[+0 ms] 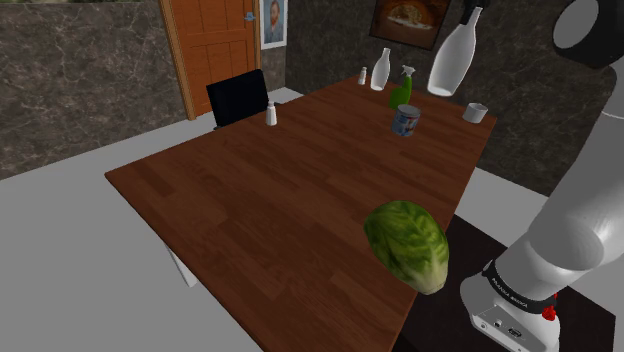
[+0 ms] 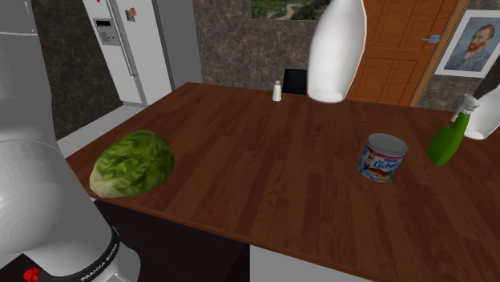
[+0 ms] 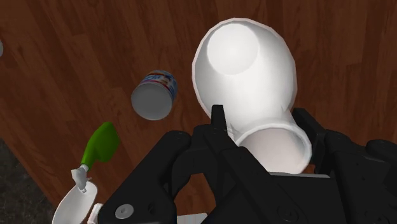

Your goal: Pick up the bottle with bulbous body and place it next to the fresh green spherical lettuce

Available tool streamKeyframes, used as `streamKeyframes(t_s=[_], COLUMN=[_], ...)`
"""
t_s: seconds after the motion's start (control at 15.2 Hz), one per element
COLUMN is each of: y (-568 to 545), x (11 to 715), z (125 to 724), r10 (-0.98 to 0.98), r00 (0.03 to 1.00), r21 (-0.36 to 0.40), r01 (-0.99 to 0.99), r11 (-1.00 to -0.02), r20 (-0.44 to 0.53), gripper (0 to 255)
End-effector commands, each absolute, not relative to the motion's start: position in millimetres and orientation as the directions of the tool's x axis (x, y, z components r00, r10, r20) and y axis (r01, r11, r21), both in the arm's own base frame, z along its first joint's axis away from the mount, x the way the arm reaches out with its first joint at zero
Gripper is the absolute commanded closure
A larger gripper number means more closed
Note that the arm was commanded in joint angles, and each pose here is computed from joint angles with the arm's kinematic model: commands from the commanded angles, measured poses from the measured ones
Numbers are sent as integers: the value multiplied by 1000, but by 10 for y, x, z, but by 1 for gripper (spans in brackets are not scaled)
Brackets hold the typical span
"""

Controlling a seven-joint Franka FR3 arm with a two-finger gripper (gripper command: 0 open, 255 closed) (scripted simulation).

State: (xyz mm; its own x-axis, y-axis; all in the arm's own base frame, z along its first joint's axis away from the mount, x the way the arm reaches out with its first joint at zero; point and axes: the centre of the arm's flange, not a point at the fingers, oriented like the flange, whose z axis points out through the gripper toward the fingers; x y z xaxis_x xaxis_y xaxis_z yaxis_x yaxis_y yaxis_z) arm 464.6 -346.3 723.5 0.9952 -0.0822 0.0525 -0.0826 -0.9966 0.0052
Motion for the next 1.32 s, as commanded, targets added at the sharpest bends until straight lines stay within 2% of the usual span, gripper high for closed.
streamKeyframes(t_s=[0.0, 0.2, 1.25], y=[-3462, -3462, -1430], x=[4645, 4645, 4071], z=[7347, 7475, 7490], r10=[-81, -81, -81], r00=[995, 995, 995], r21=[5, 5, 5], r01=[-82, -82, -82], r11=[-997, -997, -997], r20=[52, 52, 52], gripper=[255, 255, 255])
